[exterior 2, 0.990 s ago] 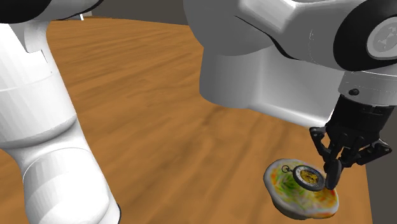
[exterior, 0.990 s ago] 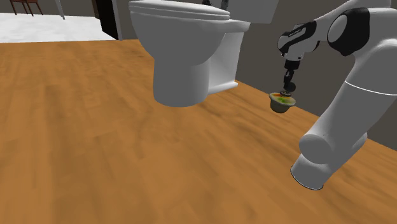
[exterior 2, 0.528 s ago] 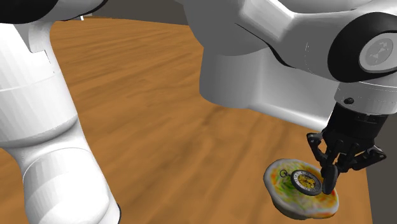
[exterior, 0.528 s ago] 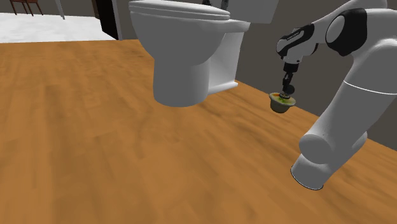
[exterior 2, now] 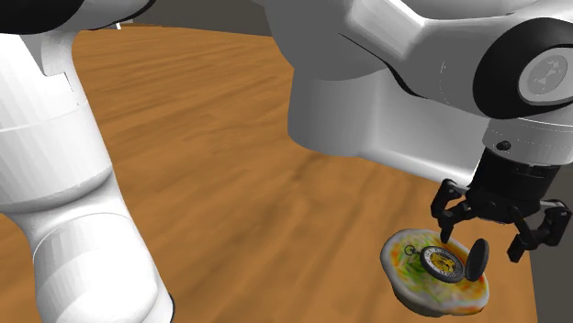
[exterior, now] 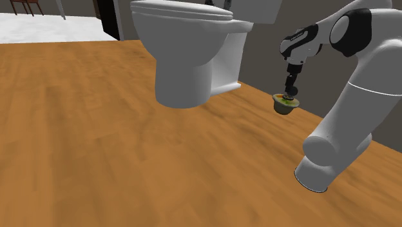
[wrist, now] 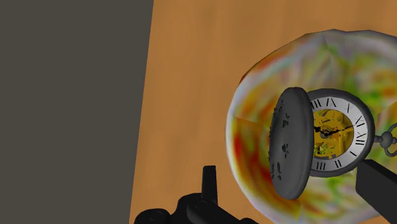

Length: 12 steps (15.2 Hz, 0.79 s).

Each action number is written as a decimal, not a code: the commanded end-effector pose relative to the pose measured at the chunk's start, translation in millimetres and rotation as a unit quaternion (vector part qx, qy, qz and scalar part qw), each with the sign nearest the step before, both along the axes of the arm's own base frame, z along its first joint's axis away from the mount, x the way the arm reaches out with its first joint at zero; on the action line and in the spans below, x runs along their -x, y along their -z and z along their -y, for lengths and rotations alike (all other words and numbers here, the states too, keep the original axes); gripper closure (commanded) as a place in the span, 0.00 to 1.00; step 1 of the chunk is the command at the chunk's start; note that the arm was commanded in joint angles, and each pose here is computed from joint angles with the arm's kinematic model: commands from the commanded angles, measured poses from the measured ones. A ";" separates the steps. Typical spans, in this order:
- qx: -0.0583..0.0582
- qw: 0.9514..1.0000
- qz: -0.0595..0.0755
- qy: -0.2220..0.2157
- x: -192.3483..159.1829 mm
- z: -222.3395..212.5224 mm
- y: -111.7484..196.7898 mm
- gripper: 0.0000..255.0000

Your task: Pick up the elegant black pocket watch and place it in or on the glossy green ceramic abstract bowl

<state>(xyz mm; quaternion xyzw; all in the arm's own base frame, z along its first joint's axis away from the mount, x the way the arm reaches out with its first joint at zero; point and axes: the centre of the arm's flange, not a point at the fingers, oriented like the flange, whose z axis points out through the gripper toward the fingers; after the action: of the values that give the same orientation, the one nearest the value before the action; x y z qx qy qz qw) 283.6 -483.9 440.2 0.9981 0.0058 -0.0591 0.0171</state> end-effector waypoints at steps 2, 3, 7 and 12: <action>0.000 1.000 0.000 0.000 -1.5 -0.5 -13.1 0.00; 0.000 1.000 0.000 0.000 -3.1 -0.9 -26.2 0.00; 0.000 1.000 0.000 0.000 -5.8 -1.8 -49.6 0.00; 0.000 1.000 0.000 0.000 -5.9 -1.7 -49.6 0.00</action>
<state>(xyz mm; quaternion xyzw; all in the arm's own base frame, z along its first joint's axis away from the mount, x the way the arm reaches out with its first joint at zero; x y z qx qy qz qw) 289.5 -482.2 489.8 0.9981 0.0058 -0.0591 0.0171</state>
